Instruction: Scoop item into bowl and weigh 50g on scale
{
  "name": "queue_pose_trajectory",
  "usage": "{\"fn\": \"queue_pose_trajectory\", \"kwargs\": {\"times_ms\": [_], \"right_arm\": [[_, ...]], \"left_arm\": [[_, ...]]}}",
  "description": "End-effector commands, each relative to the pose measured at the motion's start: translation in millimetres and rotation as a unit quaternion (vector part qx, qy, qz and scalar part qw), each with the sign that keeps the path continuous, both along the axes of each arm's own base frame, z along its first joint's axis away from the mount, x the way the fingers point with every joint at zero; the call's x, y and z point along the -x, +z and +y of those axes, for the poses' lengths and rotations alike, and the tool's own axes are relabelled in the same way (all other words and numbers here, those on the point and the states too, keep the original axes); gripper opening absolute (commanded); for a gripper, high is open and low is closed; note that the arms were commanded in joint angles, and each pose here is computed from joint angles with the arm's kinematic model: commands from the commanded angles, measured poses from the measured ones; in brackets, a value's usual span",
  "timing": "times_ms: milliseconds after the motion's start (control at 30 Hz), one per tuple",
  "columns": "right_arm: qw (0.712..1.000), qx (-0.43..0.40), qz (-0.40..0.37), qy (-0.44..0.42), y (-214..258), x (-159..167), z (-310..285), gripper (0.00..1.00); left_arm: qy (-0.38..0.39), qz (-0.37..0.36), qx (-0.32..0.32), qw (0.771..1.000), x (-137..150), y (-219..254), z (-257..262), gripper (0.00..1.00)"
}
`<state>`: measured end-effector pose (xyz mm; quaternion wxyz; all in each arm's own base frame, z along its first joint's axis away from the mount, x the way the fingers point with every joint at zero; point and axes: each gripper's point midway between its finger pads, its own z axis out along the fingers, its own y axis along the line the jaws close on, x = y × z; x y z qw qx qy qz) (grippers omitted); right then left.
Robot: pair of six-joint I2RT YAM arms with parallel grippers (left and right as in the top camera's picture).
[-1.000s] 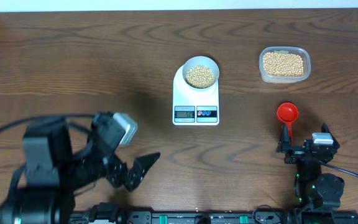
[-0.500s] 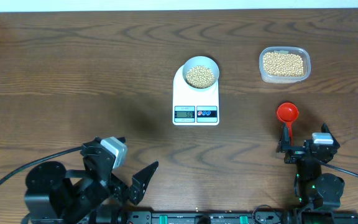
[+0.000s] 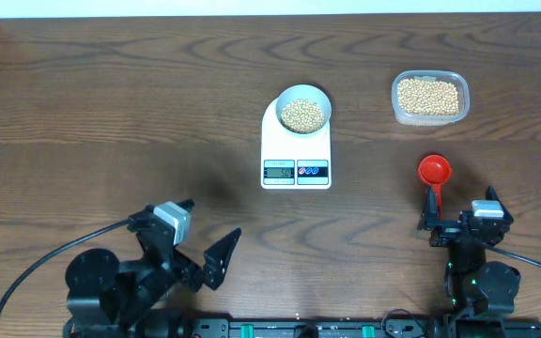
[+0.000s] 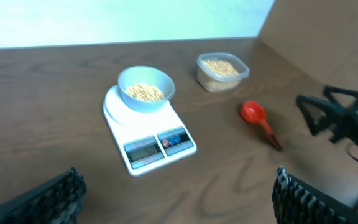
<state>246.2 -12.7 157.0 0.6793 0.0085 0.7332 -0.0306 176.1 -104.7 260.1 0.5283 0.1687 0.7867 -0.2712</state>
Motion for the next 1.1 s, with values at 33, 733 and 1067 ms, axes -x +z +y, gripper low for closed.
{"fn": "queue_pose_trajectory", "kwargs": {"times_ms": [33, 733, 1067], "right_arm": [[1.000, -0.008, -0.002, -0.002, 0.1, 0.3, 0.1, 0.99], [1.000, -0.008, -0.002, -0.001, 0.1, 0.3, 0.2, 0.99], [1.000, -0.008, -0.002, -0.001, 0.1, 0.3, 0.2, 0.99]], "left_arm": [[0.059, 0.000, 0.010, 0.998, -18.6, -20.6, 14.7, 0.98], [0.279, -0.046, 0.038, 0.958, -46.9, -80.4, 83.6, 0.98], [0.349, -0.073, 0.022, 0.934, -62.8, -104.3, 110.9, 0.98]]}}
